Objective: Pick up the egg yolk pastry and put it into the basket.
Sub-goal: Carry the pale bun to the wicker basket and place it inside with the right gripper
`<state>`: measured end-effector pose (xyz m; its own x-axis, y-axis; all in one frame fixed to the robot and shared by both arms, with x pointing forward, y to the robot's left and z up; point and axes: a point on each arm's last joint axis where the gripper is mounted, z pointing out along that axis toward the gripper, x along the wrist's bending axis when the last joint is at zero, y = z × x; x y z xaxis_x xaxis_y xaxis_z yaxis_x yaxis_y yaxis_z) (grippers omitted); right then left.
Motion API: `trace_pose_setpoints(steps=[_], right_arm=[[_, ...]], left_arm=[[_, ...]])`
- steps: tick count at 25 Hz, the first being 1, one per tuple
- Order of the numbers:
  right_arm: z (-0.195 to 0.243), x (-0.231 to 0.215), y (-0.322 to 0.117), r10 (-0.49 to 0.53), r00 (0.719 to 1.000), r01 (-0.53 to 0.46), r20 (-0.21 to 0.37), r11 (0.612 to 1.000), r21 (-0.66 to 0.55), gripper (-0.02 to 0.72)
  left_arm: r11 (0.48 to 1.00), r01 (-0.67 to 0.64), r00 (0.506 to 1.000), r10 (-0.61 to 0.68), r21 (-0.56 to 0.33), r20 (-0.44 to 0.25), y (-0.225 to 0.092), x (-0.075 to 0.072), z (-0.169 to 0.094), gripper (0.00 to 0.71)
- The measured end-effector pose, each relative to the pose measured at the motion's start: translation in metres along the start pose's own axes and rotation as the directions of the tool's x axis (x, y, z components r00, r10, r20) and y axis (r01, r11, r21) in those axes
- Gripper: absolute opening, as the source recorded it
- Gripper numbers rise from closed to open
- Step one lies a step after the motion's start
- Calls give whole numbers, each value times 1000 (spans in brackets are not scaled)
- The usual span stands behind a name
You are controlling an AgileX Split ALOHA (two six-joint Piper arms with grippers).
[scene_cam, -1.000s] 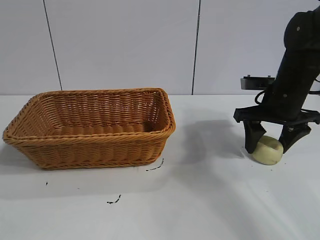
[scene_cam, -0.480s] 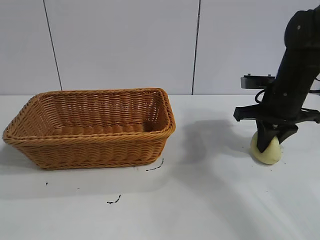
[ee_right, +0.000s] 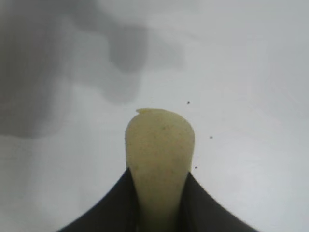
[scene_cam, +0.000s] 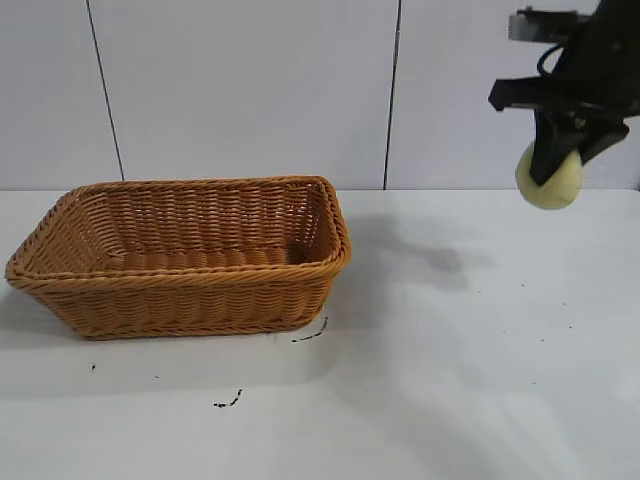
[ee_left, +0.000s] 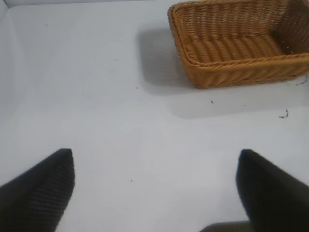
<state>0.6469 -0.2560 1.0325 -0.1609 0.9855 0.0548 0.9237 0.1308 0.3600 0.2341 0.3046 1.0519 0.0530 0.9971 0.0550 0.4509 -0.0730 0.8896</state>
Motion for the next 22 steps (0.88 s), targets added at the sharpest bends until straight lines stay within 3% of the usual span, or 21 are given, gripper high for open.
trace_pose_setpoints(steps=[9, 16, 22], right_arm=[[-14, 68, 30, -159, 986, 155, -48, 984, -87, 118], [6, 177, 36, -363, 922, 346, -131, 928, -136, 118], [54, 251, 22, -451, 874, 426, -183, 891, -158, 118]], left_arm=[[1000, 0, 1000, 0, 0, 0, 0, 0, 0, 693], [1000, 0, 1000, 0, 0, 0, 0, 0, 0, 693], [1000, 0, 1000, 0, 0, 0, 0, 0, 0, 693]])
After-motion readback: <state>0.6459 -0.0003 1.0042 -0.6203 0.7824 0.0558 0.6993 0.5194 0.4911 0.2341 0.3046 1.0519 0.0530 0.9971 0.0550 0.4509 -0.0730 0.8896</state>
